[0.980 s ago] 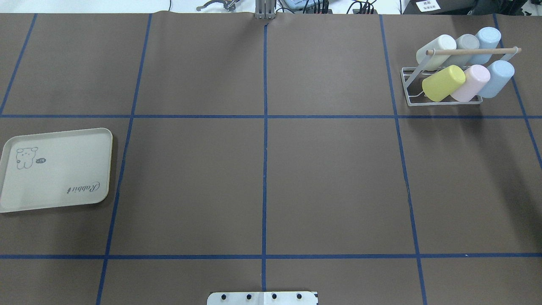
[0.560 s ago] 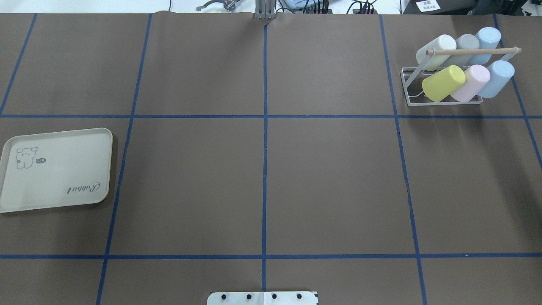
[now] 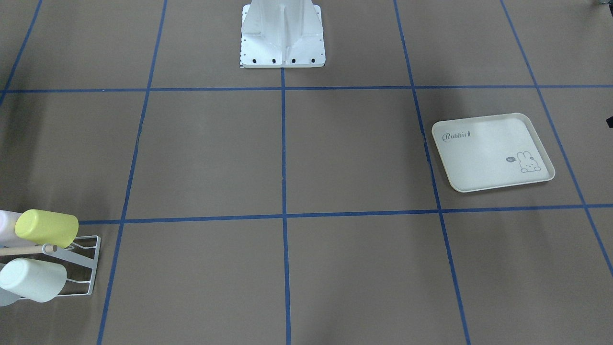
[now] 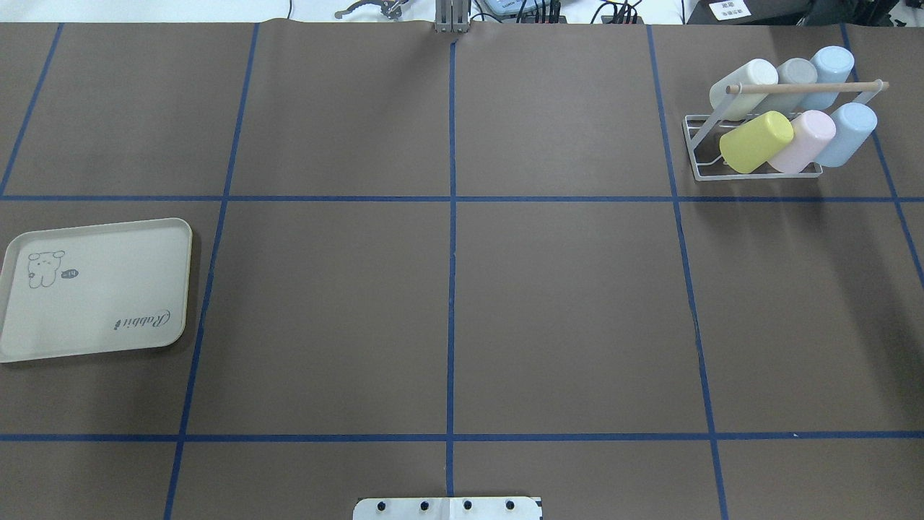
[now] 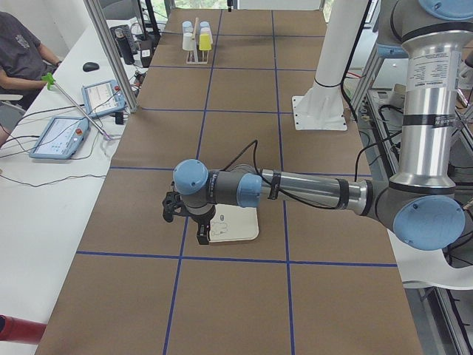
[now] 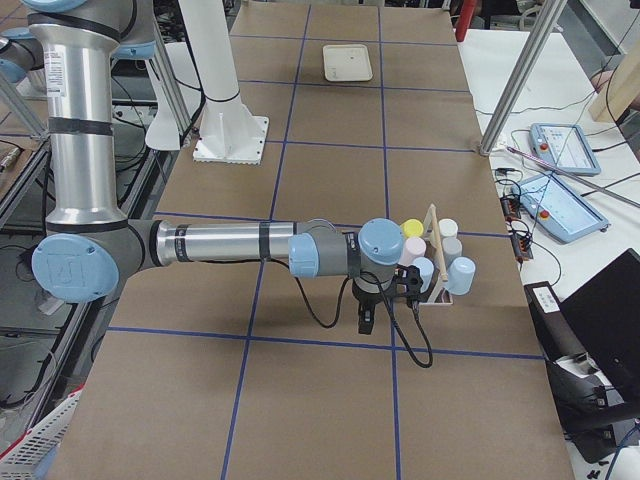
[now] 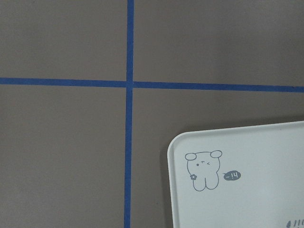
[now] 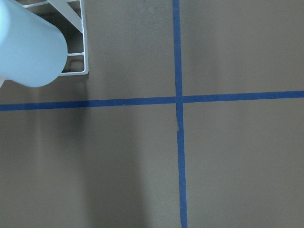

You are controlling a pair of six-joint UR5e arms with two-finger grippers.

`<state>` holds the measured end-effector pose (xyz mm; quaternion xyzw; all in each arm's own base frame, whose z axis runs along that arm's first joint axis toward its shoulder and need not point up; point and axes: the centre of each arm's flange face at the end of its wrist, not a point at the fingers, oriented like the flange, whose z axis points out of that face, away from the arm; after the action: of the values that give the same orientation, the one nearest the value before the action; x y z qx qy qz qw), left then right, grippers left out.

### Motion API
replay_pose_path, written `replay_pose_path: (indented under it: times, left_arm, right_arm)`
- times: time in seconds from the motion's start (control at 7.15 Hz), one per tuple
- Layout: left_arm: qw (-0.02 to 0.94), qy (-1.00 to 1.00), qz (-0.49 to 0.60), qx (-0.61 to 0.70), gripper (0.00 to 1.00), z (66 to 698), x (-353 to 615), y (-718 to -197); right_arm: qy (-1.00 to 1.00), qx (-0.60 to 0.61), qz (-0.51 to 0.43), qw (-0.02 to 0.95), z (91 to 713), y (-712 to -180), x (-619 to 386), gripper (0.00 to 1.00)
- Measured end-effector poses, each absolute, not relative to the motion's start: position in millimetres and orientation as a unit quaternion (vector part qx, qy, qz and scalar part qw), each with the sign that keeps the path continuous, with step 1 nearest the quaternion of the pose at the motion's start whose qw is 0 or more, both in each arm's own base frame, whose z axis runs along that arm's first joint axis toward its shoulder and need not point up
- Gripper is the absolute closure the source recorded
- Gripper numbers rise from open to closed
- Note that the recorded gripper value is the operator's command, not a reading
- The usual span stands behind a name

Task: Transfer IKEA cup to right arm and place on rack

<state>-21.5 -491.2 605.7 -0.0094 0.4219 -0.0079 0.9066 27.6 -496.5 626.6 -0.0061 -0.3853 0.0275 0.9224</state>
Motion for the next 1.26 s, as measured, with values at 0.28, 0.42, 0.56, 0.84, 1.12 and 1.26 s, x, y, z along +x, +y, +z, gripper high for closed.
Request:
replay_pose_path:
  times: [0.28, 0.42, 0.56, 0.84, 1.12, 1.26]
  left_arm:
    - [0.907, 0.422, -0.010, -0.011, 0.00, 606.9, -22.0, -490.8]
    - [0.907, 0.422, -0.010, -0.010, 0.00, 607.1, -22.2, -490.5]
    - [0.907, 0.422, -0.010, -0.011, 0.00, 608.0, -22.6, -489.7]
    - [0.911, 0.412, -0.013, -0.007, 0.00, 608.9, -28.2, -488.7]
    - [0.925, 0.381, -0.019, -0.001, 0.00, 614.5, -39.4, -487.8]
    - [0.927, 0.375, -0.021, -0.002, 0.00, 618.1, -41.6, -485.2]
  right_arm:
    - [-0.388, -0.008, 0.030, 0.921, 626.8, -496.4, 27.6, 0.01]
    - [-0.391, -0.010, 0.030, 0.920, 626.5, -496.3, 27.1, 0.01]
    - [-0.395, -0.010, 0.031, 0.918, 626.4, -495.7, 27.2, 0.01]
    - [-0.396, -0.010, 0.032, 0.918, 628.8, -490.1, 28.3, 0.01]
    - [-0.395, -0.008, 0.031, 0.918, 628.1, -488.7, 28.8, 0.01]
    - [-0.396, -0.006, 0.031, 0.918, 625.9, -489.0, 28.8, 0.01]
